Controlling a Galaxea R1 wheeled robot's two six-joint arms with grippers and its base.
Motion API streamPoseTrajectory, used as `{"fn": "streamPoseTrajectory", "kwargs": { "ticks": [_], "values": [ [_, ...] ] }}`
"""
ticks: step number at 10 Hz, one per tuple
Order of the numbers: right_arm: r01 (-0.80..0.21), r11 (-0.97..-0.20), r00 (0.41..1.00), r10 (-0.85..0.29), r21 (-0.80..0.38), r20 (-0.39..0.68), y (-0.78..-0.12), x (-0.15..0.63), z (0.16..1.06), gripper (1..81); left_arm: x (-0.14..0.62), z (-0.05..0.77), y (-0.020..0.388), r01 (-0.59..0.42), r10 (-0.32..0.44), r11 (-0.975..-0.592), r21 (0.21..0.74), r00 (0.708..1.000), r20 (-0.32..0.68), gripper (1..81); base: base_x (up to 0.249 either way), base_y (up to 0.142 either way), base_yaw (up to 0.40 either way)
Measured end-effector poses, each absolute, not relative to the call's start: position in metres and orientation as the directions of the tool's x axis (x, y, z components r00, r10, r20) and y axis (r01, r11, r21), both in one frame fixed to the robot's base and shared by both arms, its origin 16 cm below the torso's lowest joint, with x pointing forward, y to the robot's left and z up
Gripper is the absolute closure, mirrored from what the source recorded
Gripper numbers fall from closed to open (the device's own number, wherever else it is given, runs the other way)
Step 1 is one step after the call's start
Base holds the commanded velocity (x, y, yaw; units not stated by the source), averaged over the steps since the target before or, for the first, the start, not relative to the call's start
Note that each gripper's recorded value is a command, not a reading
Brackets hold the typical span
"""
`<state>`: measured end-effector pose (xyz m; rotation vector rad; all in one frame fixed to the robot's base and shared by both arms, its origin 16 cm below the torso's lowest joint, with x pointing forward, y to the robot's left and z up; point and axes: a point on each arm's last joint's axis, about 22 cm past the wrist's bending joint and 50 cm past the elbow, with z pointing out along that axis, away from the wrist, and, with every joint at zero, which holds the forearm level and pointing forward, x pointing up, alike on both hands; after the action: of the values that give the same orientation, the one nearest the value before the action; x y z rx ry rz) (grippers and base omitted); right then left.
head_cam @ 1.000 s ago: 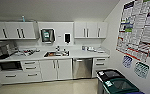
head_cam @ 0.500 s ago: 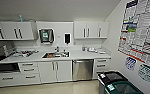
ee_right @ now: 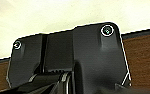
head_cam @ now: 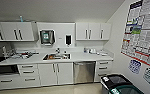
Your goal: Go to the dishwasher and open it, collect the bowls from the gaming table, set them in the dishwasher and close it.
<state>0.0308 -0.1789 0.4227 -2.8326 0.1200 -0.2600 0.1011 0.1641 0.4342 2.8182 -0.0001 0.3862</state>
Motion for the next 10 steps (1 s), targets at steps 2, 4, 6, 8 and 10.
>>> {"fn": "streamPoseTrajectory", "kwargs": {
  "ticks": [2,4,6,8,10],
  "values": [
    [-0.047,-0.94,0.98,-0.109,-0.338,0.167,-0.147,0.035,0.427,1.0,0.107,0.432,0.197,-0.032,0.037,-0.968,0.247,0.962,0.27,1.0,0.15,0.078,0.0],
    [-0.054,-0.956,0.978,-0.109,-0.288,0.179,-0.186,0.039,0.423,1.0,0.107,0.436,0.157,-0.041,0.043,-0.953,0.3,0.963,0.267,1.0,0.15,0.076,0.0],
    [-0.054,-0.954,0.979,-0.108,-0.294,0.173,-0.18,0.036,0.423,1.0,0.105,0.435,0.163,-0.038,0.043,-0.955,0.293,0.963,0.265,1.0,0.15,0.033,0.0],
    [-0.048,-0.945,0.979,-0.109,-0.324,0.172,-0.157,0.037,0.426,1.0,0.105,0.433,0.184,-0.033,0.04,-0.964,0.264,0.963,0.266,1.0,0.15,0.0,0.0],
    [-0.051,-0.949,0.979,-0.109,-0.31,0.173,-0.17,0.036,0.424,1.0,0.104,0.434,0.169,-0.036,0.042,-0.958,0.284,0.964,0.264,1.0,0.15,0.0,0.0]
  ]
}}
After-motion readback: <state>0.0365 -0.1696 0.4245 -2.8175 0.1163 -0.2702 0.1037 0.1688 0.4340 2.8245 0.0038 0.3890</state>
